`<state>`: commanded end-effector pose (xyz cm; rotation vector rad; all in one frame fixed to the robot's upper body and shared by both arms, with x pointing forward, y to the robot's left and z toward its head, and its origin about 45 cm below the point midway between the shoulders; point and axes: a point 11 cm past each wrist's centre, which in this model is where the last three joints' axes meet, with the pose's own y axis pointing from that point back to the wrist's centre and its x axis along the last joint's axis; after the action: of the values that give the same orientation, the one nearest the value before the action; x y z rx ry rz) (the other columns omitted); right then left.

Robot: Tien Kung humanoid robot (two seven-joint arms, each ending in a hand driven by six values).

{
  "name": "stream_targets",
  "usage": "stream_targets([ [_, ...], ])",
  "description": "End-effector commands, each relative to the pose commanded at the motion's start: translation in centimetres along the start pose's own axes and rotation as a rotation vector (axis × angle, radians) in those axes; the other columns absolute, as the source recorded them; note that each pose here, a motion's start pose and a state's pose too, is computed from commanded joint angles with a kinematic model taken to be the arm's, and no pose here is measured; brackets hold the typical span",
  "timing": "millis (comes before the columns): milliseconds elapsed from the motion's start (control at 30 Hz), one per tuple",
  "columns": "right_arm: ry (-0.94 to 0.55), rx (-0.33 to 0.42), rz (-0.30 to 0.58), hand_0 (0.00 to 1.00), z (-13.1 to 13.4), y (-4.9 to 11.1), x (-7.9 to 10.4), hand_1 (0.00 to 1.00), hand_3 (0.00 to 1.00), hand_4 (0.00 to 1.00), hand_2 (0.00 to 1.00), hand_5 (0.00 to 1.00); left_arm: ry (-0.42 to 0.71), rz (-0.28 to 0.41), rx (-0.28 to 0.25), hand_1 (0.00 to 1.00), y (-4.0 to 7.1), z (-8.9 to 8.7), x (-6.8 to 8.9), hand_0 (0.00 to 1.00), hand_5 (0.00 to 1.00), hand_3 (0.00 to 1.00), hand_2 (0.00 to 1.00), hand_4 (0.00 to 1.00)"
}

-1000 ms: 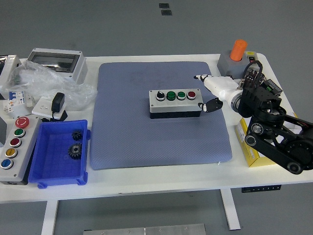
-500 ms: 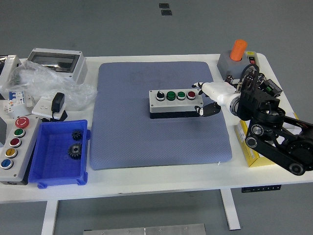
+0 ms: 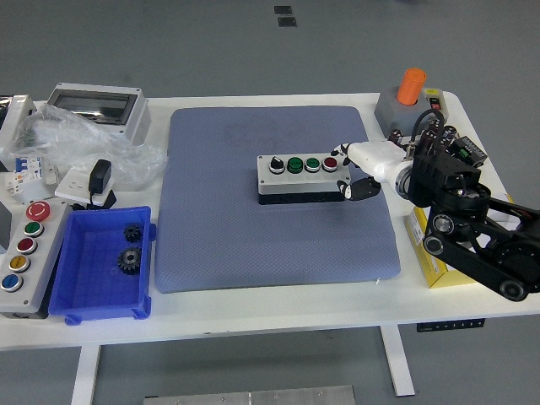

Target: Pick up the button,place it on the desk,press the button,press the button

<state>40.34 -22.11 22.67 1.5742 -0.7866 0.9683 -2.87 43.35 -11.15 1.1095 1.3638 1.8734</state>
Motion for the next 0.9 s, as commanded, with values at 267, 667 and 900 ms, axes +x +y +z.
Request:
stream_targets([
  [267, 0.014, 0.002, 0.0, 0.785, -0.23, -0.02, 0.09, 0.664, 0.865, 0.49, 0.407, 0.255, 0.0, 0.0, 0.0, 0.633, 0.0, -0.02, 0.02, 0.634, 0.27, 0.613, 0.551, 0.628],
  [667, 0.015, -0.003, -0.003, 0.765, -0.23, -0.14, 0.15, 0.498, 0.859, 0.256, 0.28, 0.119, -0.001, -0.001, -0.002, 0.633, 0.0, 0.07, -0.01, 0.634, 0.272, 0.613, 0.551, 0.63],
  [900, 0.015, -0.004, -0.022, 0.75, -0.35, -0.4, -0.54, 0.445, 0.867, 0.167, 0.27, 0.106, -0.002, -0.001, -0.004, 0.633, 0.0, 0.12, -0.01, 0.634, 0.274, 0.613, 0.551, 0.632],
])
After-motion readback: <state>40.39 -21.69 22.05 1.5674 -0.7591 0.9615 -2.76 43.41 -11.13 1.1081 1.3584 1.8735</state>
